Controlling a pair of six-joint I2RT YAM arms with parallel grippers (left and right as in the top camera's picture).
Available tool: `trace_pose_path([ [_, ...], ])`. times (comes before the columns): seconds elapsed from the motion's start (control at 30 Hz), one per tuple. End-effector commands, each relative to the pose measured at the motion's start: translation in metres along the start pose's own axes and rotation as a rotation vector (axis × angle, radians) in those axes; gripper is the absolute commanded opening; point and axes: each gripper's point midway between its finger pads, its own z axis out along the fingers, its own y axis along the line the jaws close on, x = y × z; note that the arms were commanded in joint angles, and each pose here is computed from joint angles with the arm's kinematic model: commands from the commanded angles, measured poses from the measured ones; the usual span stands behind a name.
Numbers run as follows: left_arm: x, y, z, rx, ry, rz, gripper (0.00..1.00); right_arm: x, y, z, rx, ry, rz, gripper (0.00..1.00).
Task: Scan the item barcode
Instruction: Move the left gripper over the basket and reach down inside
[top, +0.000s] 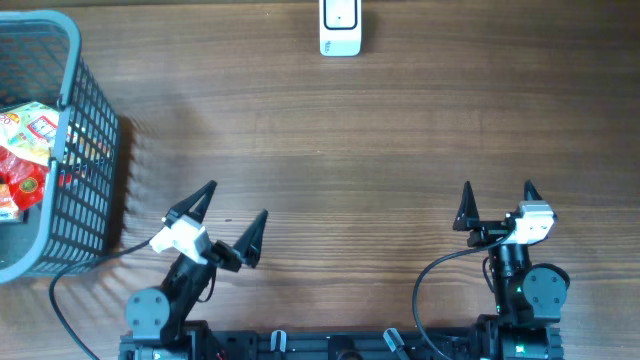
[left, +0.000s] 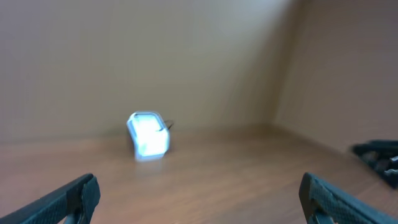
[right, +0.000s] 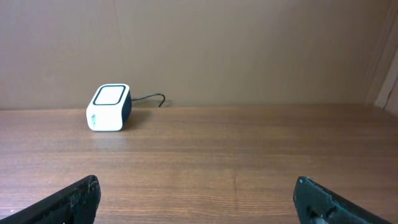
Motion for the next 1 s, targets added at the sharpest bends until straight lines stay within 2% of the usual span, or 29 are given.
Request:
trace_pose_path([
  [0.0,-0.018,-0.032,-0.004,0.165,-0.055,-0.005,1.00,-0.001,0.000,0.000,-0.004,-0.008,-0.018,1.00],
  [0.2,-0.067,-0.042,-0.011,0.178,-0.219,0.001,1.00,-0.001,0.000,0.000,-0.004,-0.008,-0.018,1.00],
  [0.37,-0.105,-0.048,-0.012,0.146,-0.237,0.018,1.00,-0.001,0.000,0.000,-0.004,-0.008,-0.018,1.00],
  [0.5,-0.134,-0.049,-0.005,0.086,-0.169,0.085,1.00,-0.001,0.000,0.000,-0.004,-0.007,-0.018,1.00],
  [0.53,-0.147,-0.032,0.000,-0.025,-0.122,0.038,1.00,-0.001,0.000,0.000,-0.004,-0.008,-0.018,1.00],
  [0.6,-0.158,-0.013,0.005,-0.154,-0.050,-0.024,1.00,-0.001,0.000,0.000,-0.004,-0.008,-0.018,1.00],
  [0.67,-0.170,-0.005,0.012,-0.222,0.061,-0.044,1.00,-0.001,0.000,0.000,-0.004,-0.007,-0.018,1.00],
  [0.8,-0.203,-0.035,0.028,-0.087,0.174,-0.076,1.00,-0.001,0.000,0.000,-0.004,-0.007,-0.018,1.00],
  [0.97,-0.262,-0.048,0.034,-0.055,0.061,0.004,1.00,-0.001,0.000,0.000,-0.004,-0.007,-0.018,1.00],
])
